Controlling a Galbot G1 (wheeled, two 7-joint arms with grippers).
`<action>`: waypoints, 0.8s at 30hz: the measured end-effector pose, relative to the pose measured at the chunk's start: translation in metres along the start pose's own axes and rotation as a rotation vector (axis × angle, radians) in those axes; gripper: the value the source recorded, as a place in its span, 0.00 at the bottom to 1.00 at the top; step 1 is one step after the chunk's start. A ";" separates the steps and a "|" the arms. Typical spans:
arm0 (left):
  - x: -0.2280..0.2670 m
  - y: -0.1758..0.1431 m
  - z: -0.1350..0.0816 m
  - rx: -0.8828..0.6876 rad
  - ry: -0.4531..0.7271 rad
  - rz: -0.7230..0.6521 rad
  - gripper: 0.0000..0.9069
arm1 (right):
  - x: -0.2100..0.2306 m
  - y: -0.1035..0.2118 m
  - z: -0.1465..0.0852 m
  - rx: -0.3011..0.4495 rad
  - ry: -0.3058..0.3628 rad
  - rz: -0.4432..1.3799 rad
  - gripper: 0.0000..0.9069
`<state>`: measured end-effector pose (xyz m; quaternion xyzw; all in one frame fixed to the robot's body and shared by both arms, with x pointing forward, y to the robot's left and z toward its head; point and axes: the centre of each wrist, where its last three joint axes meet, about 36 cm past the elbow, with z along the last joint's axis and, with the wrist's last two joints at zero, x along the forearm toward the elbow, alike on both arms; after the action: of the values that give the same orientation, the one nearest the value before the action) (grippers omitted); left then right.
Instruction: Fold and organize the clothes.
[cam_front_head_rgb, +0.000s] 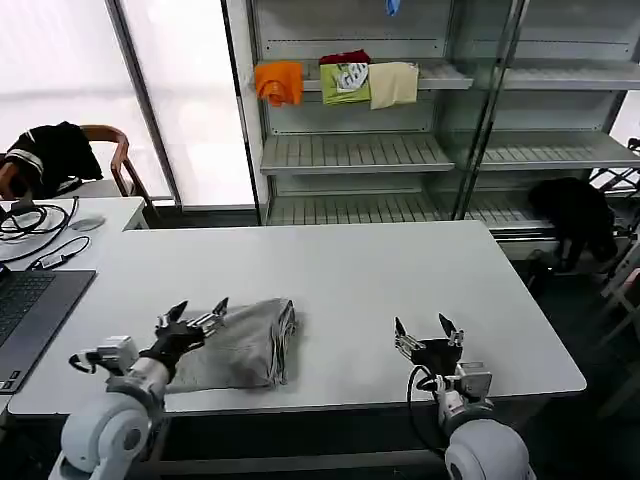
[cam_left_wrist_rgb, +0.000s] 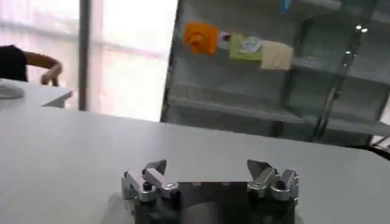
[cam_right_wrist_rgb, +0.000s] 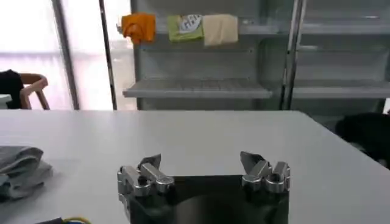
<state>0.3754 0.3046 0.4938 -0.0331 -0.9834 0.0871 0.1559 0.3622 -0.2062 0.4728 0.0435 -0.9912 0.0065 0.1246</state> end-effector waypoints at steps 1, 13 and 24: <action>0.001 0.004 0.001 0.002 0.002 -0.012 1.00 | -0.001 0.000 -0.001 0.000 -0.001 -0.002 1.00; 0.003 0.035 0.017 0.029 0.033 -0.064 1.00 | -0.006 -0.004 -0.010 0.010 -0.006 -0.004 1.00; -0.005 0.045 0.038 0.042 0.076 -0.069 1.00 | -0.006 -0.006 -0.009 0.006 -0.004 0.000 1.00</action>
<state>0.3702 0.3419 0.4485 0.0009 -0.9753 0.1007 0.1967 0.3703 -0.2117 0.4797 0.0437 -0.9915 0.0097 0.1224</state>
